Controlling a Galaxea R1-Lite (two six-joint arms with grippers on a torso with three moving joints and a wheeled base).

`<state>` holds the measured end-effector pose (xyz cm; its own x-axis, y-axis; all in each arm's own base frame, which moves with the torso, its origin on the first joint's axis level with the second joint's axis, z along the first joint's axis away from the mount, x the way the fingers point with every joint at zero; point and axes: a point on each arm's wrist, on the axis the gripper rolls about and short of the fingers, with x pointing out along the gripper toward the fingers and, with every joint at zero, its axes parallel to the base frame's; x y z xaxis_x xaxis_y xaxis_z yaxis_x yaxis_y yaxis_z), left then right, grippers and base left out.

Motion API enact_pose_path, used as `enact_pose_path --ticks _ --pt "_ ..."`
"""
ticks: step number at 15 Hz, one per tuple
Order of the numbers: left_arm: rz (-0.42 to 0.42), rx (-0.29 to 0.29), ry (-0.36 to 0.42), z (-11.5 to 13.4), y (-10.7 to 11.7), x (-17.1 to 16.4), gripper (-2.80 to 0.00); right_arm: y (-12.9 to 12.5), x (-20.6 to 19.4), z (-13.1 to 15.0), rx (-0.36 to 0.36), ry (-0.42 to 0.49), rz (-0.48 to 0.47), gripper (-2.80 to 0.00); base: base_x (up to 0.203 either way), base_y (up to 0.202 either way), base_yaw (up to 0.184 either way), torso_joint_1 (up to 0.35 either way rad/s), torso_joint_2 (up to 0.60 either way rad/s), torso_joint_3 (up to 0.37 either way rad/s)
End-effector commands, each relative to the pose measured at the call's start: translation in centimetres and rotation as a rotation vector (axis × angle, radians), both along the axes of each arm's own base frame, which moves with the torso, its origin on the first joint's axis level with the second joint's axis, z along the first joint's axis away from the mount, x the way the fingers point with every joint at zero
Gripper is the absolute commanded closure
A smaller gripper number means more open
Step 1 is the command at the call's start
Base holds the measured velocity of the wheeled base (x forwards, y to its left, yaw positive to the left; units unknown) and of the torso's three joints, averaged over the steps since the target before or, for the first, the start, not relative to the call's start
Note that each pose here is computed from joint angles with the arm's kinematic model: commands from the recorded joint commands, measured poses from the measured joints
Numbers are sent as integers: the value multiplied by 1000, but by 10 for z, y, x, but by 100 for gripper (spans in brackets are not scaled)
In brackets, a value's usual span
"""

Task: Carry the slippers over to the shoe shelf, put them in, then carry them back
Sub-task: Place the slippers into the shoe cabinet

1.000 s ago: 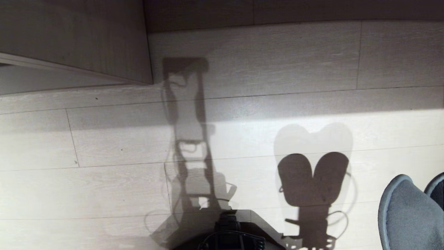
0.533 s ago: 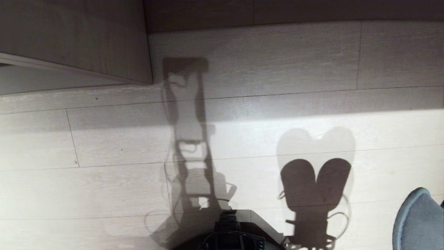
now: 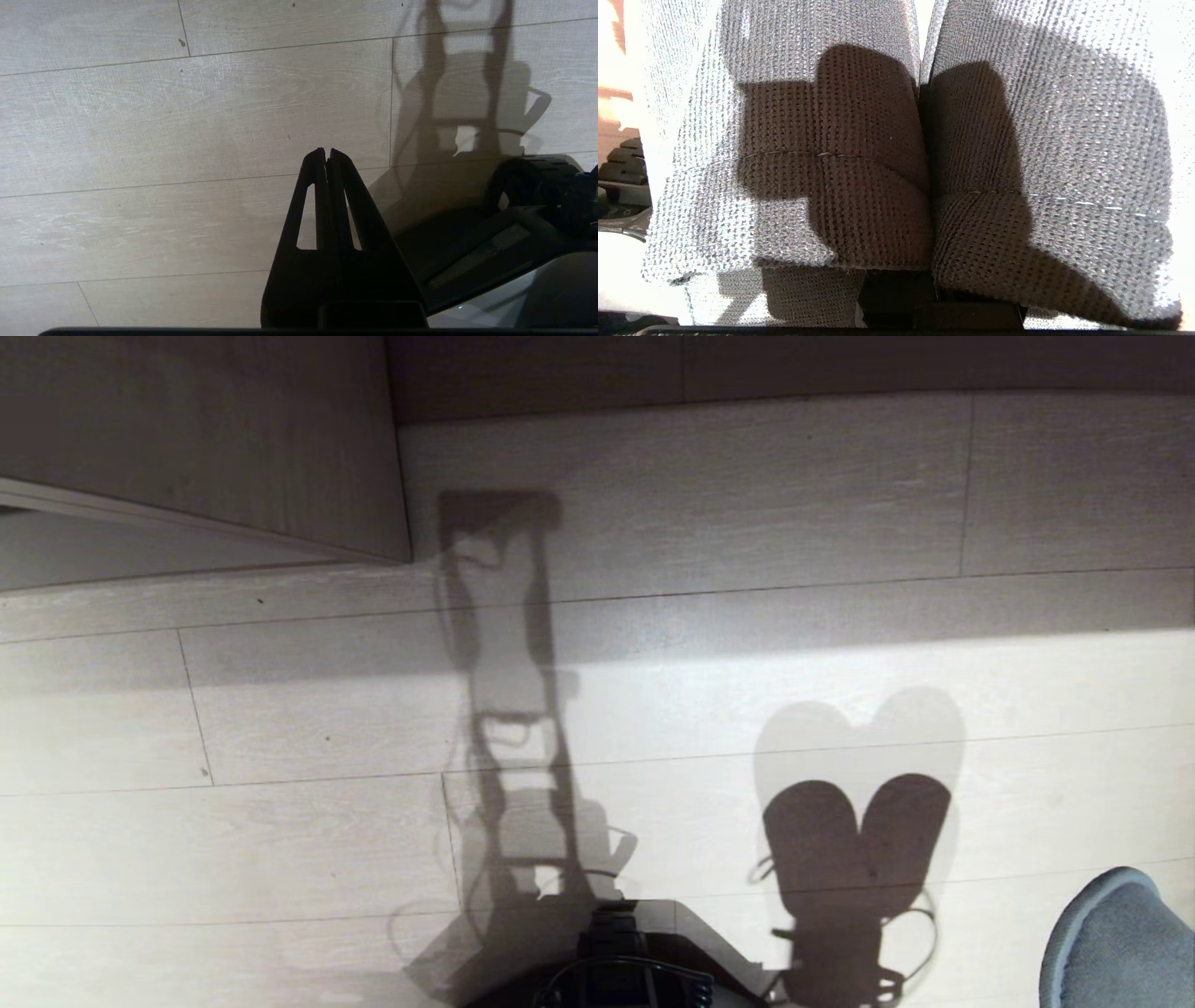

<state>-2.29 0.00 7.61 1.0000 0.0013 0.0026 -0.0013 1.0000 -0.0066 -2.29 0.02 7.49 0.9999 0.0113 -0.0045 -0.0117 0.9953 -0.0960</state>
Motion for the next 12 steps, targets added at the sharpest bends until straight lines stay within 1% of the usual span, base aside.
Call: enact_pose_path --ticks 1,12 --pt "0 -1 -1 0 0 0 0 0 0 0 -3 2 1 0 0 0 0 0 0 0" --pt "0 -1 -1 0 0 0 0 0 0 0 -7 2 1 0 0 0 0 0 0 0"
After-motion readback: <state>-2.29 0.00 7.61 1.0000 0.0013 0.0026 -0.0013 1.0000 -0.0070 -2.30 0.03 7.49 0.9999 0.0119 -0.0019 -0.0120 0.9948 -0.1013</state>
